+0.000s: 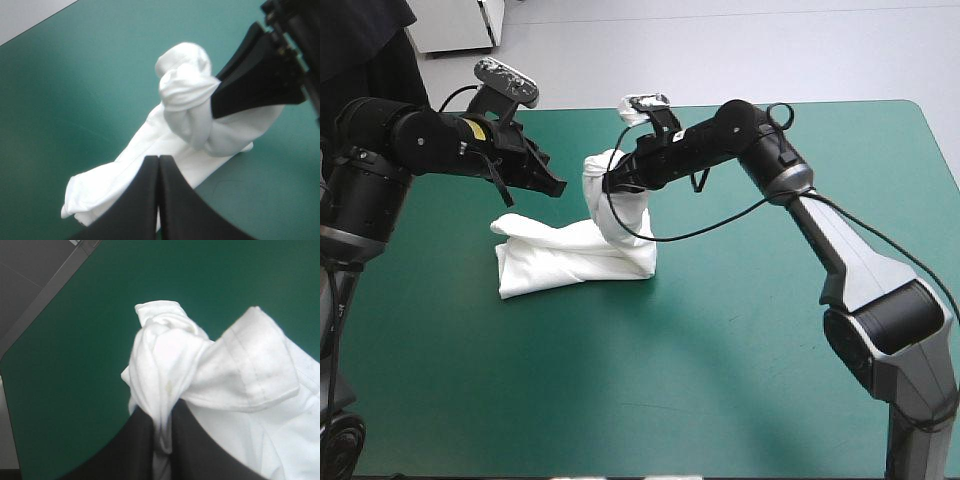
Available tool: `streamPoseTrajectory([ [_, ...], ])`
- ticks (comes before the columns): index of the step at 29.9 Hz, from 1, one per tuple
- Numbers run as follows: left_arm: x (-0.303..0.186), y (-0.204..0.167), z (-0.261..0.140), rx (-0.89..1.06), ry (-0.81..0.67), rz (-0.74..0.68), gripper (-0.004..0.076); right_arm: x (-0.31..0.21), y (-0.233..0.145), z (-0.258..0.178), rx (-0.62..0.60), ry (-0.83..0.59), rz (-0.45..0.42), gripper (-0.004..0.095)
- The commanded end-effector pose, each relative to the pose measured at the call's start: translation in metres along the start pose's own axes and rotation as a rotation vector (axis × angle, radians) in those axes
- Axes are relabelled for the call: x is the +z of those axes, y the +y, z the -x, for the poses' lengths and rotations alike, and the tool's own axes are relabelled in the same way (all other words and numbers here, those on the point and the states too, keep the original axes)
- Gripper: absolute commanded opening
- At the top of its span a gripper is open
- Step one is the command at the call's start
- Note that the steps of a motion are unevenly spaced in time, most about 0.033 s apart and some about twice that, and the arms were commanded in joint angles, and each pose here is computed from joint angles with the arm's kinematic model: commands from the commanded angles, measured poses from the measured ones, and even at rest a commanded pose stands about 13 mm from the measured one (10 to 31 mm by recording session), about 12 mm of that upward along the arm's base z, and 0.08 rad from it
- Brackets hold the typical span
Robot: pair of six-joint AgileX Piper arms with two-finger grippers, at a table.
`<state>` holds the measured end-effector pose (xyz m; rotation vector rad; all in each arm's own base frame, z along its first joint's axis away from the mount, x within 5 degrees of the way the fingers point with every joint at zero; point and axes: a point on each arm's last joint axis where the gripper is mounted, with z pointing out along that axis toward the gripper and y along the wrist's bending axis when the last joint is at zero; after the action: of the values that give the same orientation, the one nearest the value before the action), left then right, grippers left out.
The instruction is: Fold the cloth
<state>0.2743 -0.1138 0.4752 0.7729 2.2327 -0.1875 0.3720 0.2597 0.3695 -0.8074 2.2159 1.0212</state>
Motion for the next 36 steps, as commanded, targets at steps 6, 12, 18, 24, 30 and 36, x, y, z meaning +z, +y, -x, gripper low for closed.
streamPoseTrajectory([
  [6, -0.036, -0.007, -0.006, -0.003, -0.052, -0.001, -0.0022, 0.042, 0.038, 0.015, -0.018, -0.082, 0.161, -0.0011],
  [12, -0.034, -0.01, -0.016, -0.006, -0.022, -0.007, -0.0022, 0.083, 0.038, 0.007, -0.022, -0.046, 0.19, -0.0011],
  [18, -0.039, -0.011, -0.017, -0.005, -0.031, -0.004, -0.0022, 0.108, 0.025, -0.005, -0.021, 0.01, 0.193, -0.0008],
  [24, -0.045, -0.012, -0.018, -0.001, -0.046, -0.001, -0.0022, 0.111, 0.025, -0.011, -0.054, 0.052, 0.213, 0.03],
  [30, -0.052, -0.013, -0.02, 0.001, -0.061, 0.003, -0.0022, 0.098, 0.036, 0.002, -0.083, 0.016, 0.235, 0.0617],
  [36, -0.062, -0.015, -0.022, 0.003, -0.08, 0.009, -0.0022, 0.056, 0.038, 0.026, -0.186, -0.002, 0.108, 0.0606],
])
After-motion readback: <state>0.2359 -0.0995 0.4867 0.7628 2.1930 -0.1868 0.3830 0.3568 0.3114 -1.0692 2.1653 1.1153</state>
